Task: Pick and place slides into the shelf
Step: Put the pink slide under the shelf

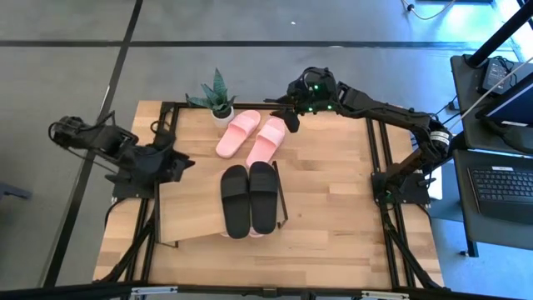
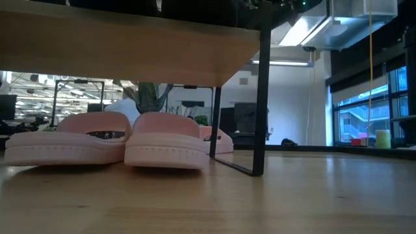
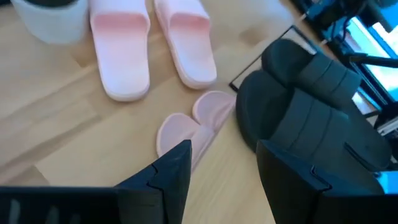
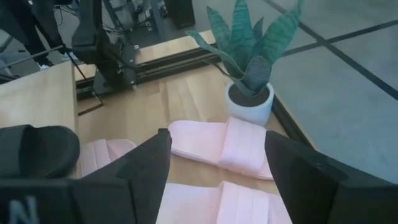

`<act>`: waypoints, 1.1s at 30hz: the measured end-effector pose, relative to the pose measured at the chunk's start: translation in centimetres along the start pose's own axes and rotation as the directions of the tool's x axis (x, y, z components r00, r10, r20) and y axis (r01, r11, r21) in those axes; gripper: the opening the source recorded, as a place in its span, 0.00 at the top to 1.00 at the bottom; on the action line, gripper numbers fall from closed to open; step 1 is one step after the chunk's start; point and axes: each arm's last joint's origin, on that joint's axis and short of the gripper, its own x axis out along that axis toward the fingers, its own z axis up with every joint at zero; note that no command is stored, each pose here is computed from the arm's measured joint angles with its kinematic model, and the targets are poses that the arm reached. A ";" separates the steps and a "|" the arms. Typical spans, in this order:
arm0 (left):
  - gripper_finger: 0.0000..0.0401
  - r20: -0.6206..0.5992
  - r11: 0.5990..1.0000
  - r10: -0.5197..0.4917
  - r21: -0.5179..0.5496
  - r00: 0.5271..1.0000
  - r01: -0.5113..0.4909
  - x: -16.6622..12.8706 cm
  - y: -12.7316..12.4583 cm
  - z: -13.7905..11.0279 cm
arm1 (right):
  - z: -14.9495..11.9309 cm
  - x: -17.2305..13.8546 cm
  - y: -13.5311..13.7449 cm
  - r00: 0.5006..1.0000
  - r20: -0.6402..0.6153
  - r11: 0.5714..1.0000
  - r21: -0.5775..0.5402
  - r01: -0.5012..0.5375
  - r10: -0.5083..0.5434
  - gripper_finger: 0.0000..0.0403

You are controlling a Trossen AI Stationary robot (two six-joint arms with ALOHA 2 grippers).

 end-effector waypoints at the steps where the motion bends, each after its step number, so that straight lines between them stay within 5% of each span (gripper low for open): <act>1: 0.57 -0.013 1.000 0.001 -0.012 1.000 -0.001 0.4 0.0 0.0 | 0.0 0.0 0.0 1.000 -0.001 1.000 -0.001 0.000 0.000 0.36; 17: 0.57 -0.010 0.998 -0.066 -0.003 0.998 0.066 6.2 2.0 5.5 | 0.0 -0.1 -0.4 1.000 0.003 0.998 -0.057 0.010 -0.010 0.36; 33: 0.57 -0.096 0.993 -0.117 -0.002 0.988 0.118 14.8 8.9 12.2 | -1.4 -1.4 -4.1 0.987 -0.124 0.994 -0.045 0.096 -0.101 0.36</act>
